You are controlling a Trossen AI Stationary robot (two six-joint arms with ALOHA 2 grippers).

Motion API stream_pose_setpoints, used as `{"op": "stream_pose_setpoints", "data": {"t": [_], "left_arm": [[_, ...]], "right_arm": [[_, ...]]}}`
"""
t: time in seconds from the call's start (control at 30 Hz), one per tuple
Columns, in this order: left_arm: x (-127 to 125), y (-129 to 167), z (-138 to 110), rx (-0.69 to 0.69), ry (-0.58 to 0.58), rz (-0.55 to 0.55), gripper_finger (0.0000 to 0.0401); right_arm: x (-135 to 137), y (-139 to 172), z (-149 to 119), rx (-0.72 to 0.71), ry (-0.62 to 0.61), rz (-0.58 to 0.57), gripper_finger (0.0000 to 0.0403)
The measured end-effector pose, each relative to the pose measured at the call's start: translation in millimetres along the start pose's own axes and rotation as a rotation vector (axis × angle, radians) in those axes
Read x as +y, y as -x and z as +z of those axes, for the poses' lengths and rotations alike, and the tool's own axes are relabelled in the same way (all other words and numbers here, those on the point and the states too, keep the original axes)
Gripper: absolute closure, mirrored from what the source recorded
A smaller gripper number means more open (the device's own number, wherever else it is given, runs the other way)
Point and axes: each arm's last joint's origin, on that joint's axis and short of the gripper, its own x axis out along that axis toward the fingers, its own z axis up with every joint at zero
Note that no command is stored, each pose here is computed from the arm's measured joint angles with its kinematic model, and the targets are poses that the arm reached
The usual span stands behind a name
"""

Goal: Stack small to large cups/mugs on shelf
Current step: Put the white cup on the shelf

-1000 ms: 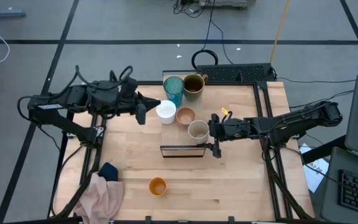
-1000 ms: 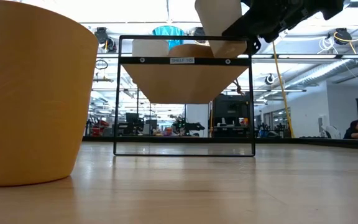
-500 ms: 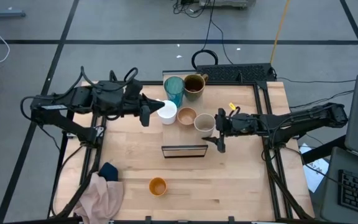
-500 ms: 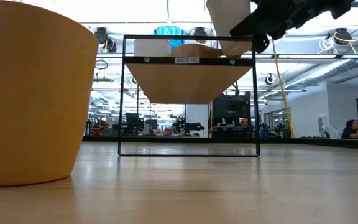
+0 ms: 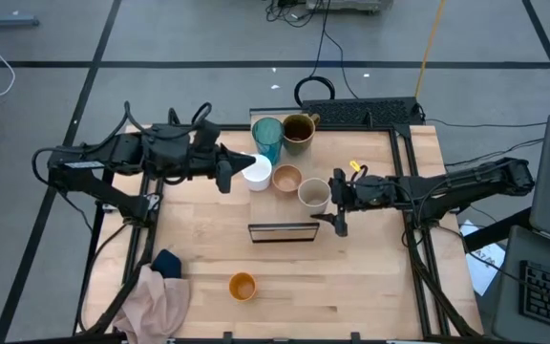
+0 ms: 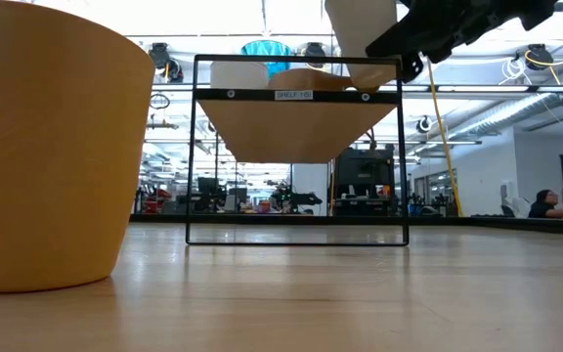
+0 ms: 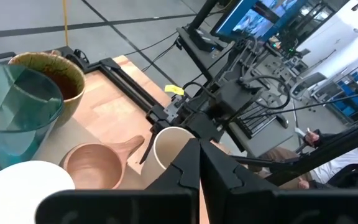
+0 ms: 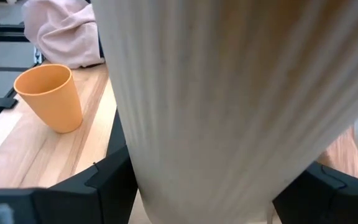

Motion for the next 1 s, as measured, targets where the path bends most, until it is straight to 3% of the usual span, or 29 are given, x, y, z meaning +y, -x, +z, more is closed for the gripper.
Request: {"op": "stream_pose_setpoints", "data": {"t": [0.37,1.0], "left_arm": [[-1.2,0.0,1.3,-0.013,0.000,-0.012,0.0396],[-2.4,0.2,1.6,-0.019,0.013,-0.021,0.0396]], "right_arm": [[-0.9,-3.7,-17.5,-0.005,-0.036,0.019,0.0117],[0.5,-17.1,-18.9,-0.030,-0.013,0.040,0.0117]]}}
